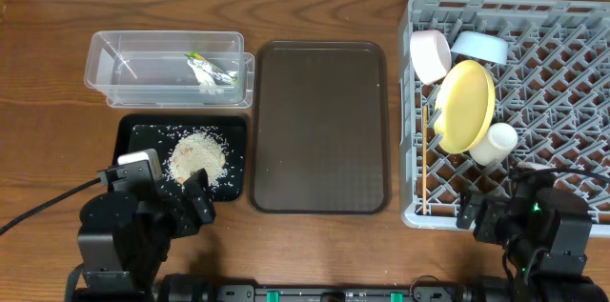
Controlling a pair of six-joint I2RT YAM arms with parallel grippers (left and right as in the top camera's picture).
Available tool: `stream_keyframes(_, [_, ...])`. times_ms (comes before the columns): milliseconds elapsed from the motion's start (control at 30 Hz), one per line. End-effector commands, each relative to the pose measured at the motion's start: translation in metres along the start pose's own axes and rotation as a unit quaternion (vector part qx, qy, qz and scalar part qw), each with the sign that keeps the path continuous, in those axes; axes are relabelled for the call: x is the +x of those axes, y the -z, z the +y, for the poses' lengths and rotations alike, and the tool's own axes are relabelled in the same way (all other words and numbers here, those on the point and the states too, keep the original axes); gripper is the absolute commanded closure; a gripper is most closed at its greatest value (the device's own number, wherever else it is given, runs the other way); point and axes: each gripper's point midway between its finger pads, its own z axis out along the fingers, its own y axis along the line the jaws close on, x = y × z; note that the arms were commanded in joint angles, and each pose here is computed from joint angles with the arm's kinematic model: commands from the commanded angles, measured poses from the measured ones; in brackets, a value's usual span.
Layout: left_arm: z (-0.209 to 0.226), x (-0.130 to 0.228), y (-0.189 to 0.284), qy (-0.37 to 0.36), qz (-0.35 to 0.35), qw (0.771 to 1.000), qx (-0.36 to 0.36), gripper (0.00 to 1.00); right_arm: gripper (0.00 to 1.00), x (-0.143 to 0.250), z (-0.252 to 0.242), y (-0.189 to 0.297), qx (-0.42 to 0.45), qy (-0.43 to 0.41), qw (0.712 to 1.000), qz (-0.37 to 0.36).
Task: Sort waste into correct bins and load items into the dishwasher rack
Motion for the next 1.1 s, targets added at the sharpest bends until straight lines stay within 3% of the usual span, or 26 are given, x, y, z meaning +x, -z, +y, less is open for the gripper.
stream_keyframes(0, [0.003,0.002,-0.002,-0.005,0.002,1.000,-0.008,0.07,0.01,0.003,-0.006,-0.001,0.017,-0.002,1.000,0.004])
stream_keyframes(200, [0.003,0.002,-0.002,-0.005,0.002,1.000,-0.008,0.06,0.01,-0.019,-0.001,0.000,0.004,0.002,0.999,-0.048])
stream_keyframes(367, [0.003,0.002,-0.002,-0.005,0.002,1.000,-0.008,0.06,0.01,-0.049,0.005,0.007,-0.013,0.023,0.987,-0.157])
stream_keyframes(767, [0.003,0.002,-0.002,-0.005,0.002,1.000,-0.008,0.06,0.01,-0.074,0.023,0.002,-0.074,0.043,0.917,-0.389])
stream_keyframes(933, [0.003,0.002,-0.002,-0.005,0.002,1.000,-0.008,0.06,0.01,-0.078,0.026,-0.002,-0.086,0.044,0.892,-0.442])
stream_keyframes(1067, [0.003,0.002,-0.002,-0.005,0.002,1.000,-0.008,0.06,0.01,-0.067,0.027,-0.022,-0.092,0.048,0.897,-0.430])
